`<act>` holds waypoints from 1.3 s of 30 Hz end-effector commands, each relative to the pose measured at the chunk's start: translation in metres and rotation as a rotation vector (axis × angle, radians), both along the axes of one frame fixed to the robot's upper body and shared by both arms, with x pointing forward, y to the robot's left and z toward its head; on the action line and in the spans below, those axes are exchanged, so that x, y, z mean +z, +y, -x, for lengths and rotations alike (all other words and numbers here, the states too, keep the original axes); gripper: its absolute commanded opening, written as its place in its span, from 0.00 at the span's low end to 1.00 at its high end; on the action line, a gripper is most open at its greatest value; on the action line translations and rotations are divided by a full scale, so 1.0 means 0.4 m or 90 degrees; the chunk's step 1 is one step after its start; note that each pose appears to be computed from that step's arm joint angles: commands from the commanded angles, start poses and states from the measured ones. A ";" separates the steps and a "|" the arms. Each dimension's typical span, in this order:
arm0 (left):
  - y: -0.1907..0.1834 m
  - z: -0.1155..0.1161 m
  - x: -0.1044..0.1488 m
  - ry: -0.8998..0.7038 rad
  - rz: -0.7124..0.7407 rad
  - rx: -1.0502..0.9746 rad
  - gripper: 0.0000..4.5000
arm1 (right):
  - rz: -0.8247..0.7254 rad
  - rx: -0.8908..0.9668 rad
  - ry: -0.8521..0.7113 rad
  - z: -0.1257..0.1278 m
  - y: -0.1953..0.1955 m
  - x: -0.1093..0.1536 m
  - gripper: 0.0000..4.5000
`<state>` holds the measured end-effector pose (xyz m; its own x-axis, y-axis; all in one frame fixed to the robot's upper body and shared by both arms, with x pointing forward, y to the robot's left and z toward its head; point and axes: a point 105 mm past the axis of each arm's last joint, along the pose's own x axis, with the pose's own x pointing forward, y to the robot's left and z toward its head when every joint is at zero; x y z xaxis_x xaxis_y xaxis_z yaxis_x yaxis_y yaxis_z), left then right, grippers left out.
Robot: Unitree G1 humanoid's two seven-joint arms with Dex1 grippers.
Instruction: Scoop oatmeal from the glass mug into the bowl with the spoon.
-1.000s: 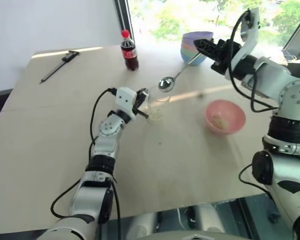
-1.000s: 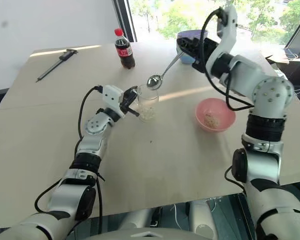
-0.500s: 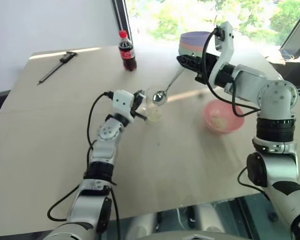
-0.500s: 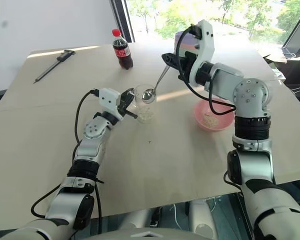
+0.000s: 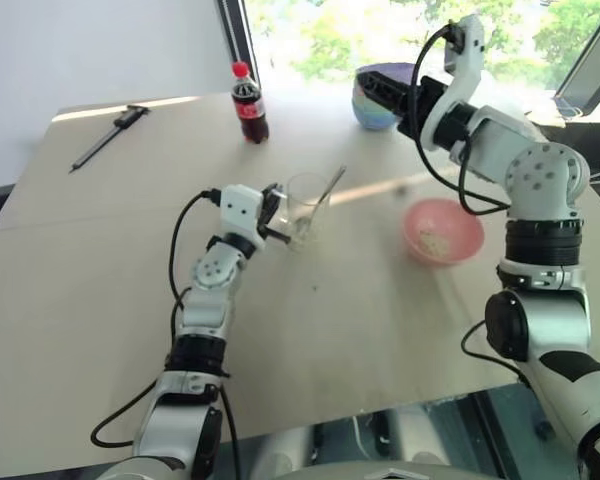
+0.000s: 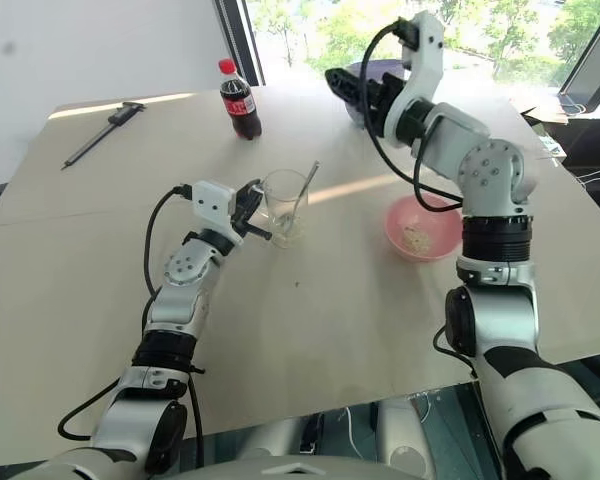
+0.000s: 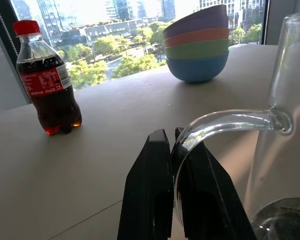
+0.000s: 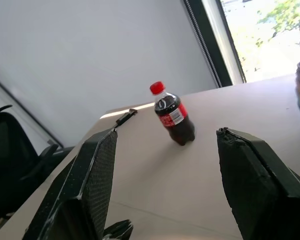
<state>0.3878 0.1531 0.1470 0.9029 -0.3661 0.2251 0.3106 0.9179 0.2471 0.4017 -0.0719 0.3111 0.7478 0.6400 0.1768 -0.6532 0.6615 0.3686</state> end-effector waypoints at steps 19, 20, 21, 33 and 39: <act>0.019 0.031 -0.014 0.015 -0.012 0.007 0.40 | -0.024 -0.004 -0.061 0.011 -0.005 0.066 0.72; 0.020 0.035 -0.011 0.015 -0.016 0.006 0.40 | -0.023 -0.002 -0.061 0.013 -0.005 0.065 0.72; 0.021 0.042 -0.006 0.015 -0.021 0.003 0.40 | -0.019 0.002 -0.064 0.016 -0.005 0.063 0.72; 0.059 0.189 0.036 0.052 0.002 -0.038 0.40 | 0.090 0.000 -0.162 0.083 -0.124 -0.055 0.72; 0.091 0.276 -0.001 0.129 -0.018 -0.023 0.40 | 0.116 0.049 -0.136 0.186 -0.128 -0.158 0.72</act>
